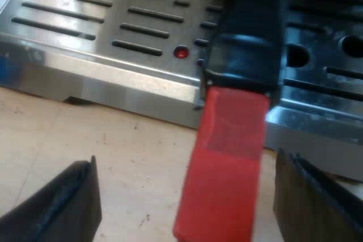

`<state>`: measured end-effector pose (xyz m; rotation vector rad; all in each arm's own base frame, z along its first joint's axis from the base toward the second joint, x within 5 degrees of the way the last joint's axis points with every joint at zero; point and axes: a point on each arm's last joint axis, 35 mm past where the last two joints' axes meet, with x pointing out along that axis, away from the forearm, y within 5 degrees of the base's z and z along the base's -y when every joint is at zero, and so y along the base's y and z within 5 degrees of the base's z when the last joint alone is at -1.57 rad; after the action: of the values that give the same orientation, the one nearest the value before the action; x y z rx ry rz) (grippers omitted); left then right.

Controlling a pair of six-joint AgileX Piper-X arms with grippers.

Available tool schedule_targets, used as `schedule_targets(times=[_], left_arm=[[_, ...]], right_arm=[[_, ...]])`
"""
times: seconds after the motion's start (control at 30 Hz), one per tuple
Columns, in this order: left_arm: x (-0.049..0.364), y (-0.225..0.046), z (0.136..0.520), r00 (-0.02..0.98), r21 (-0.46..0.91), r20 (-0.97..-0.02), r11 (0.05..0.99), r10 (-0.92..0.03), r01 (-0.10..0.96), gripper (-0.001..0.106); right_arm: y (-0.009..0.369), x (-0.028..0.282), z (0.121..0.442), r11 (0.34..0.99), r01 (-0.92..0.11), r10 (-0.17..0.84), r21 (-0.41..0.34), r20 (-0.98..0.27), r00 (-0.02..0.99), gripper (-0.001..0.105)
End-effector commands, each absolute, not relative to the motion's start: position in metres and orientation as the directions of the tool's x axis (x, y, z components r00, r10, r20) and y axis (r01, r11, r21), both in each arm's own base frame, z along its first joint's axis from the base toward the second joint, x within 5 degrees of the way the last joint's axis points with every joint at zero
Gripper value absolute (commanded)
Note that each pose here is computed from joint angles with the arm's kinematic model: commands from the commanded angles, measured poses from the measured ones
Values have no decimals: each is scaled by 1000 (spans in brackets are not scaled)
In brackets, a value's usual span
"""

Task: Grind coffee beans and then tamp

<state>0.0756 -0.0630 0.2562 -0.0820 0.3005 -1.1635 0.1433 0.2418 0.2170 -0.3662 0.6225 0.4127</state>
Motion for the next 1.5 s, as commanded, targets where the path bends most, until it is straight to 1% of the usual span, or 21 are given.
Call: schedule_targets(times=[0.03, 0.1, 0.2, 0.3, 0.63, 0.7, 0.73, 0.8, 0.83, 0.9, 0.97, 1.1, 1.27, 1.4, 1.5], left_arm=[[75, -63, 261, 369, -220, -174, 402, -913, 889, 71], [75, -63, 261, 369, -220, -174, 402, -913, 889, 71], [75, -63, 261, 369, -220, -174, 402, -913, 889, 71], [75, -63, 261, 369, -220, -174, 402, -913, 889, 71], [75, -63, 261, 369, -220, -174, 402, -913, 889, 71], [75, -63, 261, 369, -220, -174, 402, -913, 889, 71], [75, -63, 261, 369, -220, -174, 402, -913, 889, 71], [75, -63, 261, 369, -220, -174, 402, -913, 889, 71], [75, -63, 261, 369, -220, -174, 402, -913, 889, 71], [75, -63, 261, 369, -222, -177, 402, -913, 888, 71], [75, -63, 260, 368, -224, -179, 402, -912, 888, 71], [75, -63, 260, 368, -224, -180, 402, -912, 888, 71], [75, -63, 260, 368, -224, -180, 402, -912, 888, 71], [75, -63, 260, 368, -224, -180, 402, -912, 888, 71], [75, -63, 260, 368, -224, -180, 402, -912, 888, 71]], right_arm=[[244, 151, 218, 866, -463, 264, -189, -613, 744, 66], [244, 158, 216, 878, -444, 258, -179, -605, 753, 66], [244, 163, 212, 880, -445, 265, -164, -610, 747, 66], [244, 166, 209, 883, -439, 255, -168, -614, 747, 66], [246, 167, 207, 885, -436, 259, -160, -610, 749, 66], [246, 167, 207, 886, -434, 256, -162, -608, 751, 60], [246, 167, 207, 886, -434, 256, -162, -608, 751, 52], [246, 167, 207, 886, -434, 256, -162, -608, 751, 33], [246, 167, 207, 886, -434, 256, -162, -608, 751, 29], [246, 167, 207, 886, -434, 256, -162, -608, 751, 9], [246, 167, 207, 886, -434, 256, -162, -608, 751, -1], [246, 167, 207, 886, -434, 256, -162, -608, 751, 0], [251, 155, 212, 871, -465, 291, -159, -597, 748, 0], [255, 144, 217, 877, -433, 262, -208, -549, 794, 0], [258, 137, 219, 869, -448, 276, -211, -543, 793, 0]])
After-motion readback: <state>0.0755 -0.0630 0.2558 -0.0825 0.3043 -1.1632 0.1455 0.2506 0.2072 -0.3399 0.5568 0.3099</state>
